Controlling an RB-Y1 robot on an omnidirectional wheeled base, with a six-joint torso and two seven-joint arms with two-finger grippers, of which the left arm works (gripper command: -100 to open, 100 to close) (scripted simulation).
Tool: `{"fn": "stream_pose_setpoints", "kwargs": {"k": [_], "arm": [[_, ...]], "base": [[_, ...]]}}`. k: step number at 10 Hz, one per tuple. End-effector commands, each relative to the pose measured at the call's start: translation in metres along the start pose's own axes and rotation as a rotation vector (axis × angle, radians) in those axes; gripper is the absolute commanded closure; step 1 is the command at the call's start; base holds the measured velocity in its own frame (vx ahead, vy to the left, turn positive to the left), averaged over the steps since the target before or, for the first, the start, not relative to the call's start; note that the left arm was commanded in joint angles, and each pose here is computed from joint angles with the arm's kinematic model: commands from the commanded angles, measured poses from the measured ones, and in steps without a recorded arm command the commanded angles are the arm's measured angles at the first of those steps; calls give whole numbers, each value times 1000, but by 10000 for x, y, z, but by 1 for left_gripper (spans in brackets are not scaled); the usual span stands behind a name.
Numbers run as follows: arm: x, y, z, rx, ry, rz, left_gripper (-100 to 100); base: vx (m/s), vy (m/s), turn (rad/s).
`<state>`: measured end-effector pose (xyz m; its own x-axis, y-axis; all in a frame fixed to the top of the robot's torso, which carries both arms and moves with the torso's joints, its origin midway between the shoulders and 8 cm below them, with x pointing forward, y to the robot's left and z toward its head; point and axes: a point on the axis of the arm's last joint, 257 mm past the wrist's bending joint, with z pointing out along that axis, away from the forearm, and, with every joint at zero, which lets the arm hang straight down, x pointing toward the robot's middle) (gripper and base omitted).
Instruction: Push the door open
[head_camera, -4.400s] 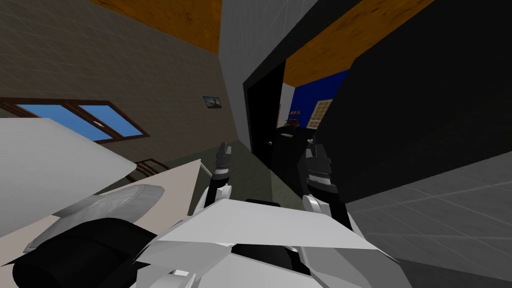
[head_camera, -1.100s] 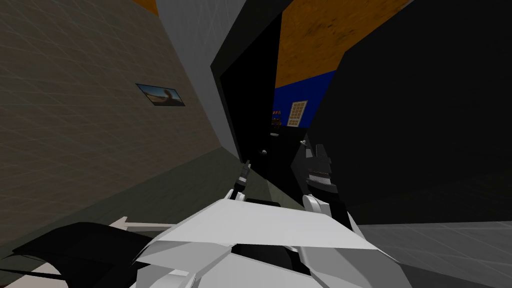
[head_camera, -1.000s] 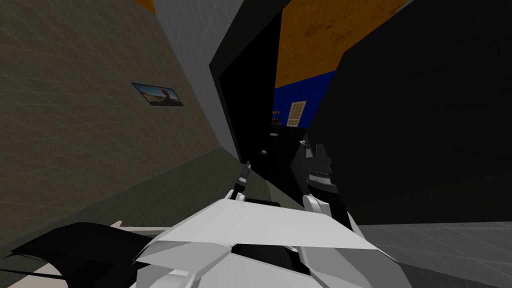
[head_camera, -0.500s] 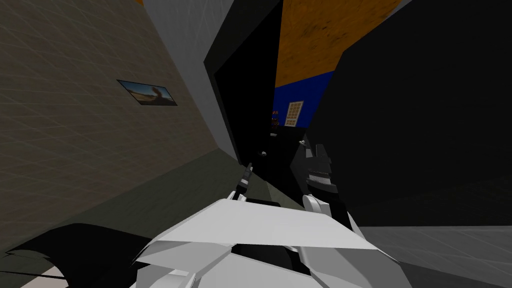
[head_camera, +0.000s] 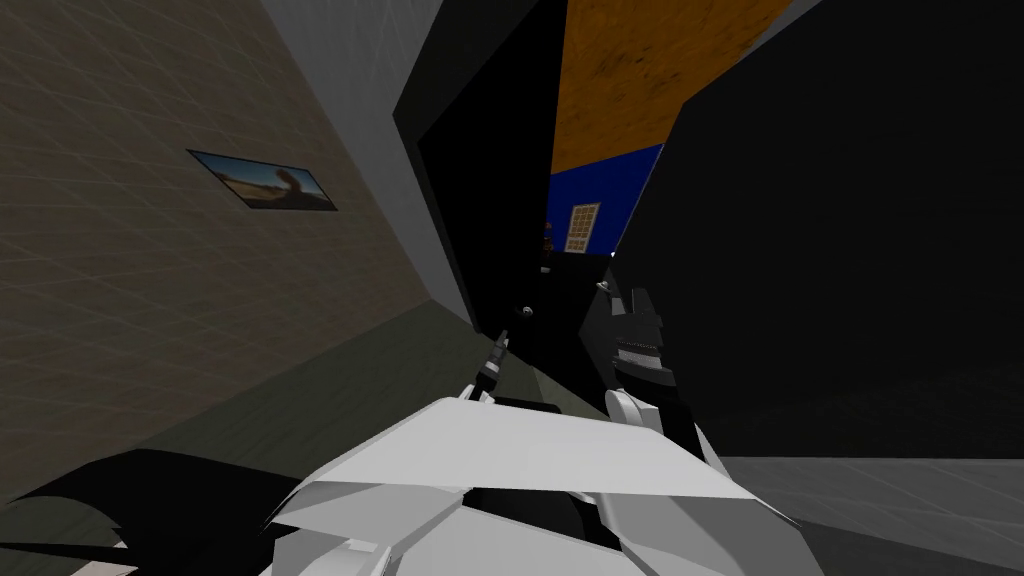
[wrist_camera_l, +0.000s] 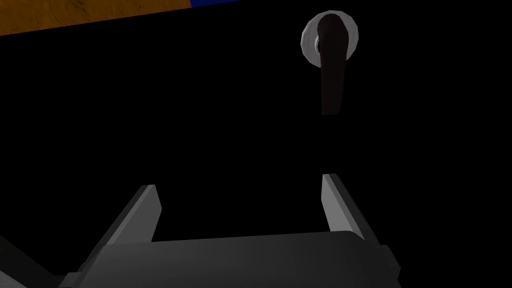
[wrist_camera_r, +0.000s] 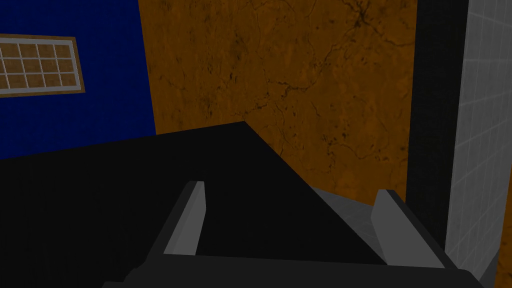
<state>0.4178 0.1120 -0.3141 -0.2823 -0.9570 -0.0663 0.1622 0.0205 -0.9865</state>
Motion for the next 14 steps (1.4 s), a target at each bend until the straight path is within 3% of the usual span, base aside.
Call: {"fn": "stream_pose_setpoints", "kwargs": {"k": [1,11,14], "arm": [[67,103,-33,-19,12,-10,-100],[524,712,-232,-147,89,-73,-100],[425,741,-210,-150,83,-56,-100]], "base": [[78,59,-82],[117,76,-85],[122,-26,-23]]}}
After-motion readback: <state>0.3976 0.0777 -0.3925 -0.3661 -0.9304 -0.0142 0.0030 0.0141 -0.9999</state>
